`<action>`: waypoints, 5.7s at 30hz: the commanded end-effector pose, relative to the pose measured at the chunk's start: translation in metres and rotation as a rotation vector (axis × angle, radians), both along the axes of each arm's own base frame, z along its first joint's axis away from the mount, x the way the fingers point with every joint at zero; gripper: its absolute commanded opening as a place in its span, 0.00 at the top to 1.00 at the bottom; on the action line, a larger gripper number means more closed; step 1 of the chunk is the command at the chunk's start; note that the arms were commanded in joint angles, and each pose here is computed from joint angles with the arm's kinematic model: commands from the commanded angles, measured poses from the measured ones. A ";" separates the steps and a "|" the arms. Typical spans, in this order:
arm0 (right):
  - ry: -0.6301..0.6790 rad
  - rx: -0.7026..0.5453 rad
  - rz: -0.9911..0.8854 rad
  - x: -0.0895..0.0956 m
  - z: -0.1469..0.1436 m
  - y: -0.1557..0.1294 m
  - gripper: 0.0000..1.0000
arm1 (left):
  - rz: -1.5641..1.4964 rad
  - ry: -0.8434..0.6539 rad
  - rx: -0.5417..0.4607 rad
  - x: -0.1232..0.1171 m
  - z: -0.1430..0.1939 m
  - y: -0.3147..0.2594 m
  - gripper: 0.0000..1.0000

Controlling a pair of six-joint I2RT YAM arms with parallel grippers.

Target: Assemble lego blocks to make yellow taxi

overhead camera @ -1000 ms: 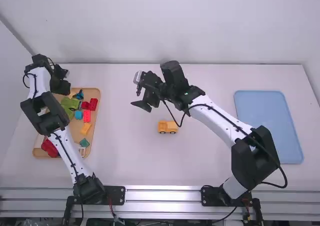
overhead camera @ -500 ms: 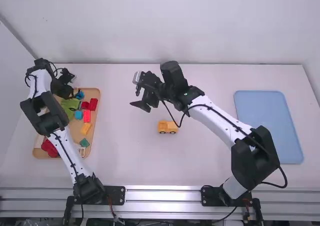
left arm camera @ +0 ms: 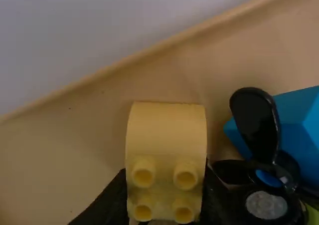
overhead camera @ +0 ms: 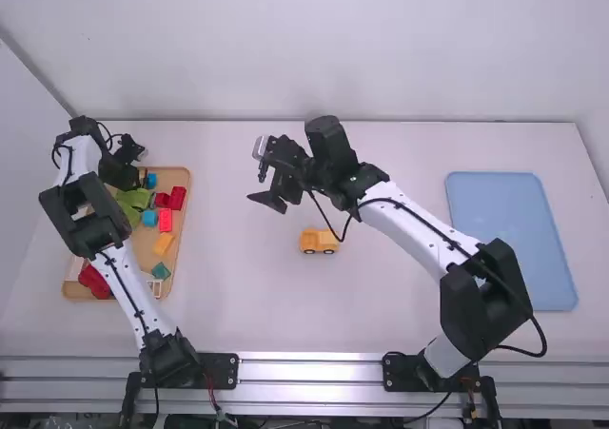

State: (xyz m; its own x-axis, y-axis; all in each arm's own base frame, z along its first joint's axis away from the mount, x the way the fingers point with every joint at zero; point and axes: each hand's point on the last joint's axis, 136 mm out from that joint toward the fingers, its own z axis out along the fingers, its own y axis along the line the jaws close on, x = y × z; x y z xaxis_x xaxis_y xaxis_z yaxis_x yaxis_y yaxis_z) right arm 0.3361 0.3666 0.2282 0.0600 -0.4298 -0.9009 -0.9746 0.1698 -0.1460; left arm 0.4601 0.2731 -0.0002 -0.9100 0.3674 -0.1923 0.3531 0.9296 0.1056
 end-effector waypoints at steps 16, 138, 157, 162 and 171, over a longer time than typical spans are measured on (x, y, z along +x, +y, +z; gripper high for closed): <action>0.029 0.025 -0.130 0.035 0.008 -0.024 0.01 | 0.140 -0.241 -0.137 0.001 0.131 -0.018 0.87; 0.169 0.332 0.251 -0.009 -0.013 -0.105 0.86 | -0.982 -0.731 -1.176 -0.131 0.208 -0.497 0.93; 0.141 0.074 -0.439 0.080 -0.041 -0.176 0.01 | -0.178 -0.159 -0.406 -0.101 0.083 -0.416 0.98; 0.110 -0.008 -0.600 0.087 -0.038 -0.202 0.01 | 0.063 -0.014 -0.172 -0.118 0.043 -0.394 0.98; 0.118 -0.016 -0.602 0.084 -0.038 -0.202 0.01 | 0.500 0.068 -0.197 -0.133 0.015 -0.395 0.98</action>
